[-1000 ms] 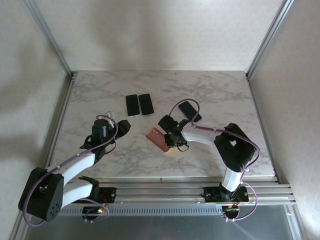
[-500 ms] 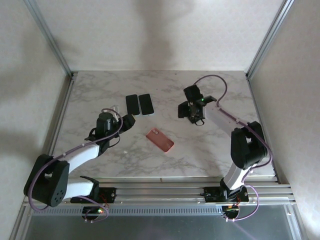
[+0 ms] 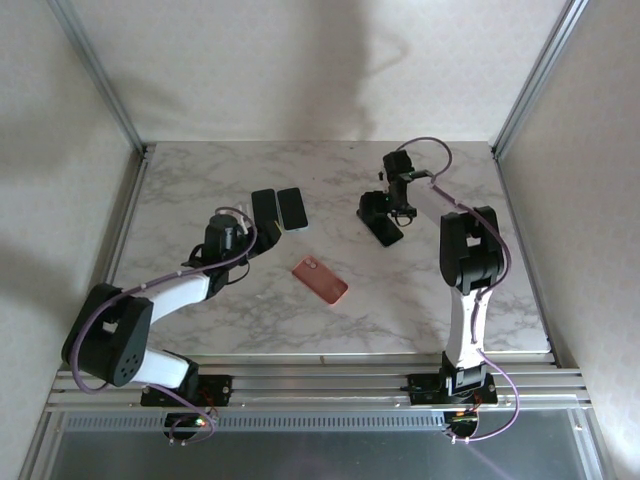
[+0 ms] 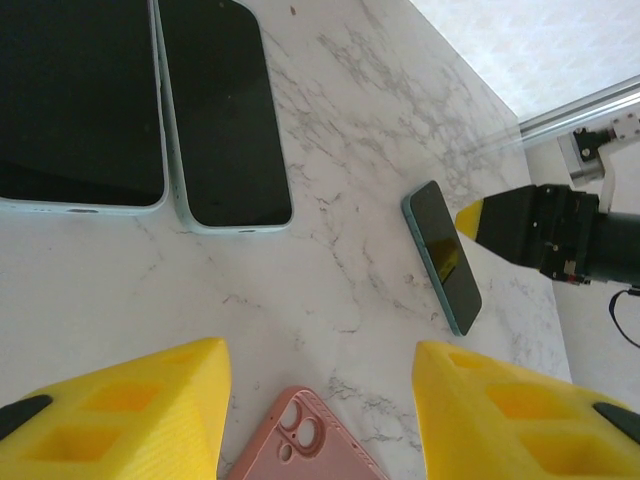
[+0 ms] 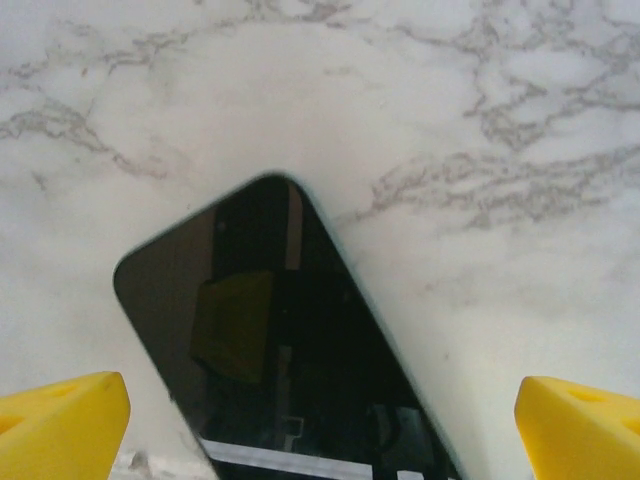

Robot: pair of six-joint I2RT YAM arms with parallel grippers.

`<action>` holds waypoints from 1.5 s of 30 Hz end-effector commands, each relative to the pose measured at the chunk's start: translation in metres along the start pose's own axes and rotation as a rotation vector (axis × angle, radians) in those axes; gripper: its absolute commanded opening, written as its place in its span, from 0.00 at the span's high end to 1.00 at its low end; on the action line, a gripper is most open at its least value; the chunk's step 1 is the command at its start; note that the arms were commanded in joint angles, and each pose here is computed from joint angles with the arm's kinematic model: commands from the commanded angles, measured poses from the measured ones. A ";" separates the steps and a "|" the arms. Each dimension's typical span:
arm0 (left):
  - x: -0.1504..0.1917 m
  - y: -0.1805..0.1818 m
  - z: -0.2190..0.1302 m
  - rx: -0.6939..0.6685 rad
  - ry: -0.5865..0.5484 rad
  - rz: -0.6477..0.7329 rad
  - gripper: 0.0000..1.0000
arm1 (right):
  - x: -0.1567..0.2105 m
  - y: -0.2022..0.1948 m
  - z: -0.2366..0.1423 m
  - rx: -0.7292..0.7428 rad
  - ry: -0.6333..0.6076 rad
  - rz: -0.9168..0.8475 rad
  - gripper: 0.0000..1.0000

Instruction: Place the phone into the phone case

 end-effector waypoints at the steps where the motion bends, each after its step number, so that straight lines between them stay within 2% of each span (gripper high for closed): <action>1: -0.002 -0.012 0.005 0.039 0.014 0.020 0.49 | -0.006 0.008 0.009 -0.078 0.006 -0.055 0.01; 15: 0.002 -0.004 0.006 0.037 0.016 0.005 0.50 | 0.022 0.019 0.019 -0.108 0.074 -0.013 0.01; 27: 0.004 -0.001 0.000 0.041 0.006 -0.001 0.50 | 0.042 0.040 0.013 -0.002 0.165 -0.069 0.01; 34: 0.005 0.000 -0.001 0.042 0.005 -0.001 0.50 | 0.049 0.050 0.012 0.082 0.217 -0.120 0.05; 38: 0.006 0.001 -0.002 0.041 0.006 -0.003 0.50 | 0.050 0.050 0.013 0.104 0.240 -0.135 0.11; 45: 0.005 0.001 0.001 0.034 0.008 0.010 0.50 | 0.055 0.052 0.010 0.106 0.256 -0.157 0.09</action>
Point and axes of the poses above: each hand's point on the last joint's axis, 136 mm out from that joint toward the fingers, its own z axis out along the fingers, its own y axis along the line the jaws close on, x = y × z, the point moved 6 cm from there along -z, back along the fingers, and after that the axes turned 15 degrees about -z, right-handed, at the moved point
